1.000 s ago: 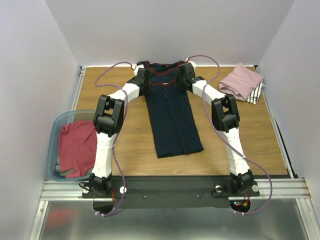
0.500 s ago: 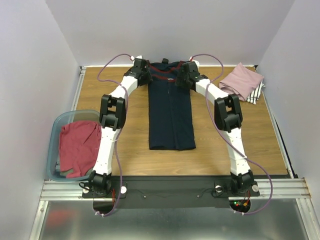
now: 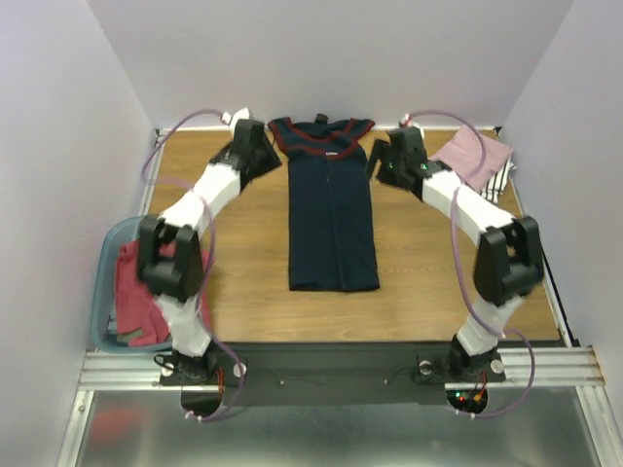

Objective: Fold and stack the tank tops
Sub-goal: Fold the tank top

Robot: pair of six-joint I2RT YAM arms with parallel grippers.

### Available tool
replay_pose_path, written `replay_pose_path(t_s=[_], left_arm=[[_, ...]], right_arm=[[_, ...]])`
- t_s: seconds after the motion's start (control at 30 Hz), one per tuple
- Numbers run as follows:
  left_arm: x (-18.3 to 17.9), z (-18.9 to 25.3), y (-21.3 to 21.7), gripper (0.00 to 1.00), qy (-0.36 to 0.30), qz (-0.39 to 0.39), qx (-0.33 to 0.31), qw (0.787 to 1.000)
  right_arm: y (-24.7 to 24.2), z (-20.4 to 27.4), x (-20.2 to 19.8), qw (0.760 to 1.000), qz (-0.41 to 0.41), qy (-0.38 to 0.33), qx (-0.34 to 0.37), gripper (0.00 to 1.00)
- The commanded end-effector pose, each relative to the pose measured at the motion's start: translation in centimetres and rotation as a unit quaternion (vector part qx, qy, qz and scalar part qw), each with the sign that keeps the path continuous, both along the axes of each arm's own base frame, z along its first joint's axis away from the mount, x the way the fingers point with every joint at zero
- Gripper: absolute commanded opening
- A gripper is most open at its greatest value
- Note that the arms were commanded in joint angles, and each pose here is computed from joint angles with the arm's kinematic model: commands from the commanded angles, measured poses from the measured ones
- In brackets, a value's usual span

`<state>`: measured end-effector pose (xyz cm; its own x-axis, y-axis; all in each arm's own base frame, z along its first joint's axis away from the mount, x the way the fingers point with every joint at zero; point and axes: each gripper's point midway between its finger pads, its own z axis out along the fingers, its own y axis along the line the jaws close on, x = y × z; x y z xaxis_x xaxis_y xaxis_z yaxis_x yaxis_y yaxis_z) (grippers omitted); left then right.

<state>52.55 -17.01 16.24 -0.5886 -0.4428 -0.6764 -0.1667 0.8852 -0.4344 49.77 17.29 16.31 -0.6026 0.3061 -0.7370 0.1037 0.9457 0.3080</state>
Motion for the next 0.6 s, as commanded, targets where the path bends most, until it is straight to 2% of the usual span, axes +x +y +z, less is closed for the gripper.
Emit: replay_pose_path(t_s=[0.0, 0.03, 0.13, 0.17, 0.2, 0.23, 0.3, 0.33, 0.43, 0.57], left_arm=[[-9.4, 0.3, 0.2, 0.45, -0.004, 0.057, -0.038, 0.998], [-11.5, -0.3, -1.2, 0.45, -0.007, 0.051, -0.042, 0.998], [-18.0, -3.3, -2.0, 0.45, 0.009, 0.048, -0.049, 0.998], [-20.4, -4.0, -3.8, 0.45, 0.017, 0.022, -0.052, 0.998], [-21.9, -3.8, -4.1, 0.45, 0.012, 0.016, -0.061, 0.998], [-23.8, -6.0, -3.5, 0.46, 0.030, 0.015, -0.050, 0.998], [-26.1, -6.6, -4.2, 0.49, 0.035, 0.011, -0.074, 0.997], [-27.7, -8.3, -3.8, 0.50, 0.051, 0.008, -0.069, 0.996], [-30.0, -9.7, -3.8, 0.55, 0.057, 0.005, -0.089, 0.994], [-30.5, -8.7, -4.1, 0.58, 0.027, -0.008, -0.132, 0.991]], right_arm=[[-1.3, -3.5, -7.7, 0.998, -0.006, 0.057, 0.021, 0.81], [-1.6, -4.3, -9.3, 0.998, -0.005, 0.066, 0.022, 0.80], [-2.0, -6.4, -14.4, 0.996, 0.009, 0.083, 0.036, 0.79], [-1.7, -6.9, -15.7, 0.995, 0.017, 0.090, 0.042, 0.79], [-1.9, -7.4, -16.7, 0.994, 0.017, 0.093, 0.046, 0.79], [-2.0, -7.8, -17.7, 0.994, 0.021, 0.098, 0.051, 0.78], [-1.8, -8.6, -20.3, 0.991, 0.032, 0.109, 0.066, 0.78], [-1.6, -8.8, -20.9, 0.991, 0.035, 0.110, 0.073, 0.78], [-1.3, -9.6, -23.0, 0.988, 0.041, 0.116, 0.091, 0.78], [0.0, -10.7, -24.7, 0.983, 0.052, 0.133, 0.115, 0.73]])
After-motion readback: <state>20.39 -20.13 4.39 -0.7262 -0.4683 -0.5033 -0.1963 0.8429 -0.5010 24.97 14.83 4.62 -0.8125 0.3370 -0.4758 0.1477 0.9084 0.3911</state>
